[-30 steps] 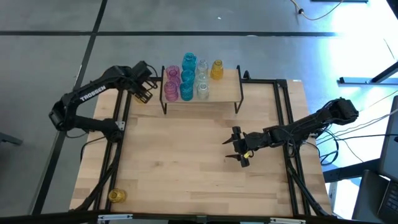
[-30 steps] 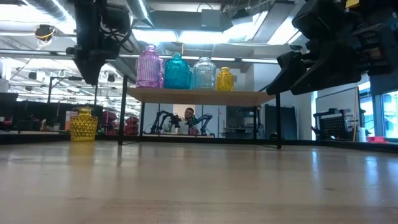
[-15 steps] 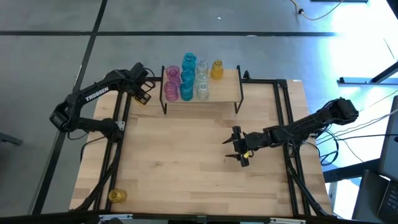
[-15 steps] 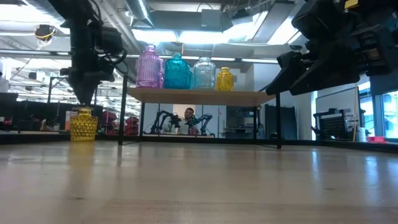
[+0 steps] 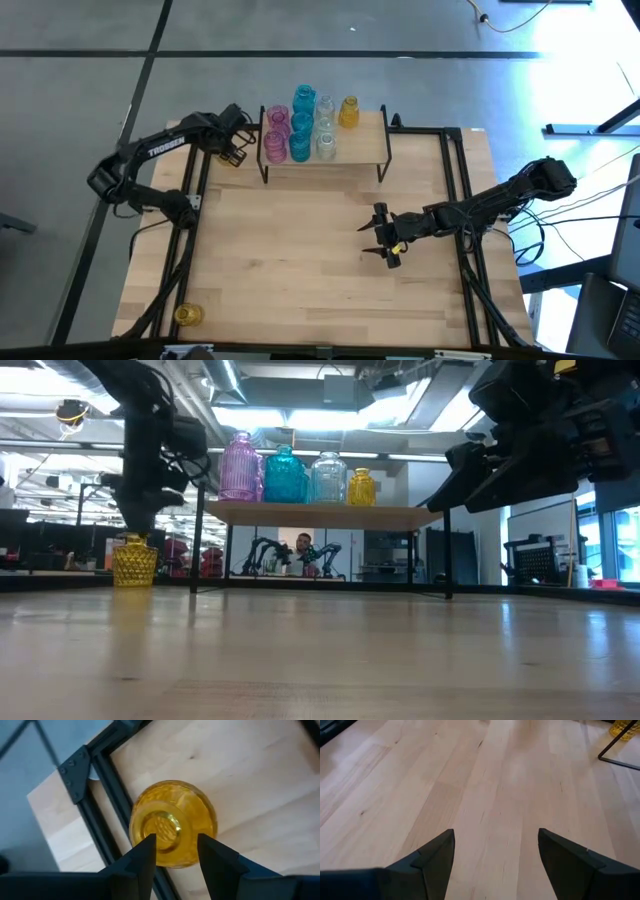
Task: Sort vases onto shelf
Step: Put the top yellow flower vase on the shelf aligned with the other yellow flower vase
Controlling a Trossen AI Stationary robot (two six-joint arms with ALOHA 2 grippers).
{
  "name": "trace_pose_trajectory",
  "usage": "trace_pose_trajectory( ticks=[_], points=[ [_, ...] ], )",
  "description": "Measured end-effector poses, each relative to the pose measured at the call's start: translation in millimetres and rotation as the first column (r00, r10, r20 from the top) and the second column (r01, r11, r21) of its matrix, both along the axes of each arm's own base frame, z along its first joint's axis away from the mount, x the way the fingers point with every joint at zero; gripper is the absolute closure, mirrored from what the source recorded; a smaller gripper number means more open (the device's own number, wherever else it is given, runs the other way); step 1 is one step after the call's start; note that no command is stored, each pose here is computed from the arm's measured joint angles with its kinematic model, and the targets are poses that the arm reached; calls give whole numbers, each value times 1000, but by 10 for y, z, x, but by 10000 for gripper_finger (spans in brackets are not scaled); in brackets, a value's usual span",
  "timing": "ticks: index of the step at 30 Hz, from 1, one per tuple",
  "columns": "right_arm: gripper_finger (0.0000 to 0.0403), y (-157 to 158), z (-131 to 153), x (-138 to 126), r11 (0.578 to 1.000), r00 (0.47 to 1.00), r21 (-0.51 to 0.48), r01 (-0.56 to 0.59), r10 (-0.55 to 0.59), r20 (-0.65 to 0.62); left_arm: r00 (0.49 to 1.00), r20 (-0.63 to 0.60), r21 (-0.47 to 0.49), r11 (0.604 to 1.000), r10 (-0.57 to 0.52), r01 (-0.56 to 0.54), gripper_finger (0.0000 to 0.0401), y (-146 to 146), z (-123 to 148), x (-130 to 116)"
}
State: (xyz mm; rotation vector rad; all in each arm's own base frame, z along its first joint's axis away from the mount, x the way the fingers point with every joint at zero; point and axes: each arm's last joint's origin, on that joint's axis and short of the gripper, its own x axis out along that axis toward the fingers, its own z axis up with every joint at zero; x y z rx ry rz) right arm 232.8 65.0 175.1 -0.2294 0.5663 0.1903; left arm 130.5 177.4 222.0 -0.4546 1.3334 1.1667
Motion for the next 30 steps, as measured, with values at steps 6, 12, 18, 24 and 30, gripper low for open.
trace_pose_trajectory(
  ticks=[6, 12, 18, 24, 30],
  points=[
    [136, 0, -1, 0, 1000, 1000, 0, 0, 0, -1, 997, -75, 13, 1000, 27, -26, 264, 39, -101, 54],
    [136, 0, -1, 0, 1000, 1000, 0, 0, 0, -1, 998, -64, -39, 999, -10, 8, 264, 50, -142, 74],
    [136, 0, -2, 0, 1000, 1000, 0, -1, 1, -1, 999, -32, -84, 996, -37, 34, 269, 78, -143, 44],
    [136, 0, -1, 0, 1000, 1000, -1, 0, 0, -1, 997, -40, -101, 993, -65, 61, 307, 70, -145, 41],
    [136, -8, -1, 1, 1000, 1000, -17, 23, -23, 4, 995, -48, -101, 992, -85, 79, 342, 58, -135, 33]
  ],
)
